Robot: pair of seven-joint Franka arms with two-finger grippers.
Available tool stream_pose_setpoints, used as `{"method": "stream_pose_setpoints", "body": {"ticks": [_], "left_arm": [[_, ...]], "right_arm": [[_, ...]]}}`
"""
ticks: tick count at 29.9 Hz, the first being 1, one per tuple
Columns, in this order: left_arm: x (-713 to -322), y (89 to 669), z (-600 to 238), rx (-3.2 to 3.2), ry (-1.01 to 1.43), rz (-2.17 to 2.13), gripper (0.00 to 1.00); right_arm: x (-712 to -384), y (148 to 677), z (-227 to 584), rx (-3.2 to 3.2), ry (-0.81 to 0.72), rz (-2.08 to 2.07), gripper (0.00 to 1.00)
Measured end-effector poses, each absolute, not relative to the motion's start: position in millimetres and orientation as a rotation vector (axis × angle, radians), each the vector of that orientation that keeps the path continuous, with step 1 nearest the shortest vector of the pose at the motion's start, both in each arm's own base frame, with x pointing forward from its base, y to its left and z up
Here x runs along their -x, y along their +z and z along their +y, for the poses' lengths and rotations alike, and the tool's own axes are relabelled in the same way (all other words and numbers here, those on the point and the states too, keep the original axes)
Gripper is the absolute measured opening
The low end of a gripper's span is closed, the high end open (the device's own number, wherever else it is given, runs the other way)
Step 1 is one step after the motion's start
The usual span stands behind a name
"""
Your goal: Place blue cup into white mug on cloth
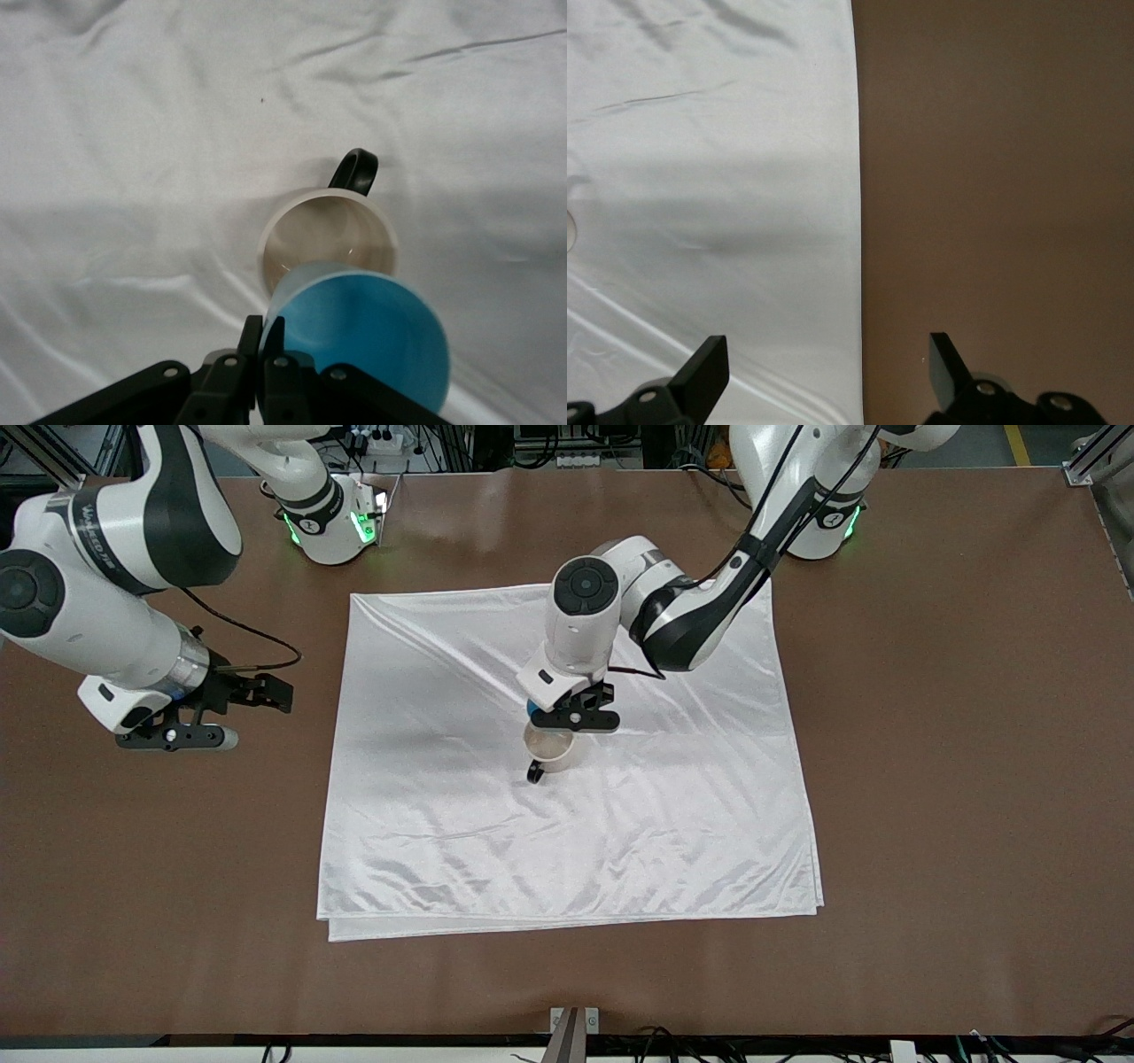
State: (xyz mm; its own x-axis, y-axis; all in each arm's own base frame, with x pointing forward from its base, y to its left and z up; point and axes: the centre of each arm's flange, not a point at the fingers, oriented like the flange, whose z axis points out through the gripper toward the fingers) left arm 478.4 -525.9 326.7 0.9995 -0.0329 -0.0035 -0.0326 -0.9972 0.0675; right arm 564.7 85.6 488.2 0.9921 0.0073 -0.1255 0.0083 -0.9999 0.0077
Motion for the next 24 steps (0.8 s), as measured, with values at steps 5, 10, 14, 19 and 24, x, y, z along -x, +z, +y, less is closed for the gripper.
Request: {"method": "stream_pose_setpoints", "body": {"ticks": [5,10,14,19,24], "left_arm": [[-478,310,-527,-3.087,-0.013,-0.062,0.04],[-481,303,-527,-3.082,-0.007,-0.059,0.04],[-483,303,-527,-3.078,0.000,-0.055,0.04],[-485,304,-528,-3.074,0.004,-0.052,0.04],[-487,301,-527,-3.072,0.009,-0.047,0.04]], "right_arm": [[-566,514,84,-3.128,-0.190,0.008,1.00],[-568,541,78,-3.131,-0.173,-0.006,1.00],[-567,559,77,-3.131,-0.172,-0.009,1.00],[-564,576,76,-3.129,-0.182,-0.008,1.00],[-562,592,71,-3.128,-0.189,-0.021,1.00]]}}
